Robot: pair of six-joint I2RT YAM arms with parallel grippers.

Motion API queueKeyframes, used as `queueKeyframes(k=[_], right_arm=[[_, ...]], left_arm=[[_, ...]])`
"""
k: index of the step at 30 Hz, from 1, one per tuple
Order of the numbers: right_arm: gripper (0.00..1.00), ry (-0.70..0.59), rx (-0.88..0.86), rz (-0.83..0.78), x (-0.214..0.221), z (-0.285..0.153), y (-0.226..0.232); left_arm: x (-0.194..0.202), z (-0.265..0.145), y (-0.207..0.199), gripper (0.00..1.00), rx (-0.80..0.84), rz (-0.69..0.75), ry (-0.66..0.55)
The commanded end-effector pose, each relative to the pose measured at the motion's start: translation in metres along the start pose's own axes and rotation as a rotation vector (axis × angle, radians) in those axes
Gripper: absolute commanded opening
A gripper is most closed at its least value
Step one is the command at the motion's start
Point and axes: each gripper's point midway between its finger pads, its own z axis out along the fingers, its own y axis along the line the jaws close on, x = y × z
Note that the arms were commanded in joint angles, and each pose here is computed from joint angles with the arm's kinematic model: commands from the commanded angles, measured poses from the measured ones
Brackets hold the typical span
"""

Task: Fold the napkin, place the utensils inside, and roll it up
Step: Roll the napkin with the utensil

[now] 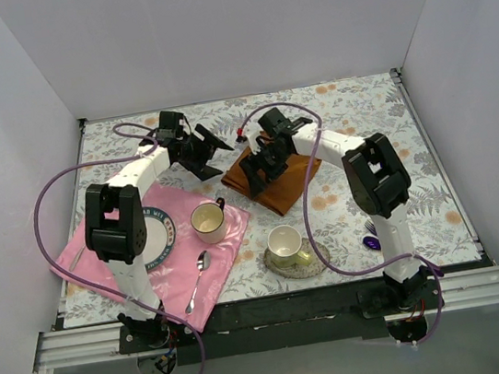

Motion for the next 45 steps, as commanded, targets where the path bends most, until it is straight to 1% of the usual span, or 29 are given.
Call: queueKeyframes(k=[1, 4, 5, 7, 8, 10, 11, 13, 14, 16, 17, 20, 22, 27, 33, 35, 42, 44, 45], right_arm=[[0.93, -0.030, 0.014, 0.004, -0.012, -0.032, 0.013], [0.92, -0.060, 0.013, 0.010, -0.015, -0.043, 0.020], [0.91, -0.072, 0.020, 0.009, -0.018, -0.048, 0.021], [0.89, -0.090, 0.058, 0.030, -0.019, -0.055, 0.012], [0.84, -0.120, 0.069, 0.054, -0.023, -0.058, 0.007], [0.74, -0.127, 0.073, 0.116, -0.016, -0.060, -0.007], [0.62, -0.132, 0.077, 0.160, -0.013, -0.061, -0.012], [0.56, -0.146, 0.101, 0.227, -0.004, -0.061, -0.031], [0.50, -0.152, 0.114, 0.246, -0.001, -0.062, -0.036], [0.45, -0.159, 0.141, 0.284, 0.008, -0.060, -0.050], [0.39, -0.150, 0.146, 0.298, 0.013, -0.057, -0.055], [0.31, -0.134, 0.170, 0.315, 0.024, -0.050, -0.068], [0.31, -0.133, 0.204, 0.315, 0.028, -0.048, -0.077], [0.29, -0.127, 0.282, 0.346, 0.035, -0.045, -0.100], [0.30, -0.144, 0.315, 0.367, 0.032, -0.041, -0.115], [0.31, -0.144, 0.321, 0.369, 0.032, -0.038, -0.120], [0.34, -0.142, 0.337, 0.351, 0.019, -0.035, -0.136], [0.34, -0.151, 0.336, 0.328, 0.009, -0.037, -0.138], [0.34, -0.158, 0.340, 0.307, 0.004, -0.042, -0.138]], left_arm=[[0.011, -0.027, -0.032, 0.70, 0.114, 0.004, 0.029], [0.013, -0.024, -0.038, 0.65, 0.142, 0.003, 0.042], [0.015, -0.023, -0.039, 0.61, 0.143, 0.008, 0.048], [0.017, -0.017, -0.039, 0.56, 0.146, 0.009, 0.071], [0.022, -0.014, -0.043, 0.52, 0.163, 0.018, 0.097], [0.029, 0.000, -0.039, 0.45, 0.157, 0.016, 0.141], [0.033, 0.004, -0.042, 0.42, 0.161, 0.030, 0.155], [0.036, 0.013, -0.035, 0.35, 0.144, 0.030, 0.171], [0.037, 0.019, -0.028, 0.33, 0.128, 0.022, 0.179], [0.036, 0.023, -0.021, 0.32, 0.112, 0.021, 0.170], [0.035, 0.028, -0.016, 0.31, 0.101, 0.022, 0.174], [0.035, 0.034, -0.009, 0.29, 0.088, 0.025, 0.179], [0.035, 0.037, -0.003, 0.27, 0.074, 0.026, 0.176], [0.032, 0.043, 0.011, 0.27, 0.034, 0.043, 0.161], [0.031, 0.054, 0.033, 0.26, -0.016, 0.053, 0.165], [0.029, 0.059, 0.038, 0.26, -0.031, 0.059, 0.162], [0.023, 0.066, 0.042, 0.25, -0.043, 0.065, 0.157], [0.022, 0.066, 0.042, 0.25, -0.049, 0.070, 0.158], [0.018, 0.064, 0.035, 0.25, -0.037, 0.080, 0.146]])
